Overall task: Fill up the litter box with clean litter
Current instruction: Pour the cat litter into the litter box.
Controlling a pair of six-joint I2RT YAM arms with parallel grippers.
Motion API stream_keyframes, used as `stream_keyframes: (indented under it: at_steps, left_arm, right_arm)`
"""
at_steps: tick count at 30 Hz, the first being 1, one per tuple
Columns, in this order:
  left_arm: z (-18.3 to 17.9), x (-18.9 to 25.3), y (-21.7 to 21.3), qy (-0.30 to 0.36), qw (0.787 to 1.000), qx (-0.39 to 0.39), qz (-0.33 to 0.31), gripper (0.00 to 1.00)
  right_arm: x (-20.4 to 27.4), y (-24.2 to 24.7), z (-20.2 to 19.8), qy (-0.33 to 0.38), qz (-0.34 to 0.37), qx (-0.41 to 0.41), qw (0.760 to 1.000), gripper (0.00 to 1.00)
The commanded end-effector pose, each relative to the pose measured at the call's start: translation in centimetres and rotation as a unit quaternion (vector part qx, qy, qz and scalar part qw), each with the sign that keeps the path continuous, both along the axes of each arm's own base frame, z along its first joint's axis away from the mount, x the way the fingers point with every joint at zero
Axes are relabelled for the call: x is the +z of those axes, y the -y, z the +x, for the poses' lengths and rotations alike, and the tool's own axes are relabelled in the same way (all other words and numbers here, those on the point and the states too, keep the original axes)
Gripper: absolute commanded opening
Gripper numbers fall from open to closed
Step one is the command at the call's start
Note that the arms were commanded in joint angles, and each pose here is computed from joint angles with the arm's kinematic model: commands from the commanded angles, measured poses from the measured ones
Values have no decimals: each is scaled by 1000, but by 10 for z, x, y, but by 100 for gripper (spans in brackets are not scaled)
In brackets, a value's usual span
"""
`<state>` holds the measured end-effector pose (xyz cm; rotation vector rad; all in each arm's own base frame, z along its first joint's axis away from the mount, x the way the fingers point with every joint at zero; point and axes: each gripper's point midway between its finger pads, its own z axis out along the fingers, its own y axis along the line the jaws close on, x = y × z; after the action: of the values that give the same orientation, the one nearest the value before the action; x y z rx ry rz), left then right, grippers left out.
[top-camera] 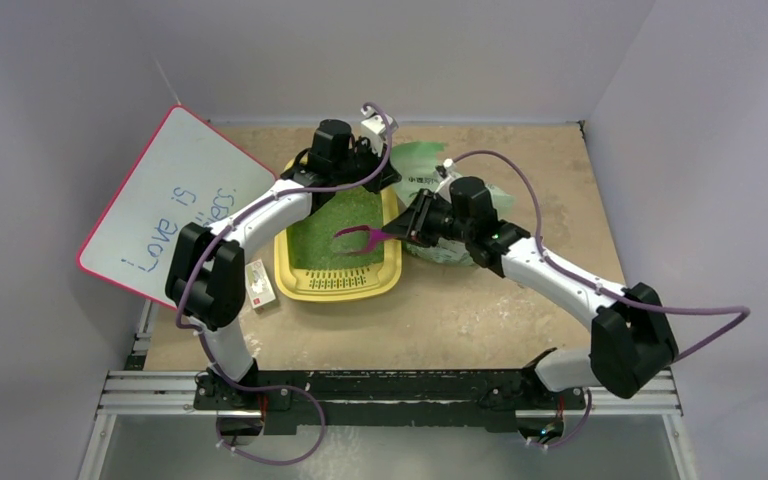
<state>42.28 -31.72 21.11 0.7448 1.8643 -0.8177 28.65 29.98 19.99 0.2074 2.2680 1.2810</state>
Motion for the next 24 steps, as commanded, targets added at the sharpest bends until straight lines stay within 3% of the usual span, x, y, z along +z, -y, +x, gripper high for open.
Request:
stream_keyframes:
  at_steps: [1, 7, 24]
  left_arm:
    - [10, 33, -12, 43, 999, 25, -19, 0]
    - [8, 34, -14, 42, 999, 27, -19, 0]
    - [4, 36, -13, 40, 999, 23, -24, 0]
  right_arm:
    - [55, -34, 5, 62, 65, 35, 995, 0]
    - [47, -33, 7, 61, 45, 26, 997, 0]
    - [37, 40, 1, 53, -67, -78, 993, 0]
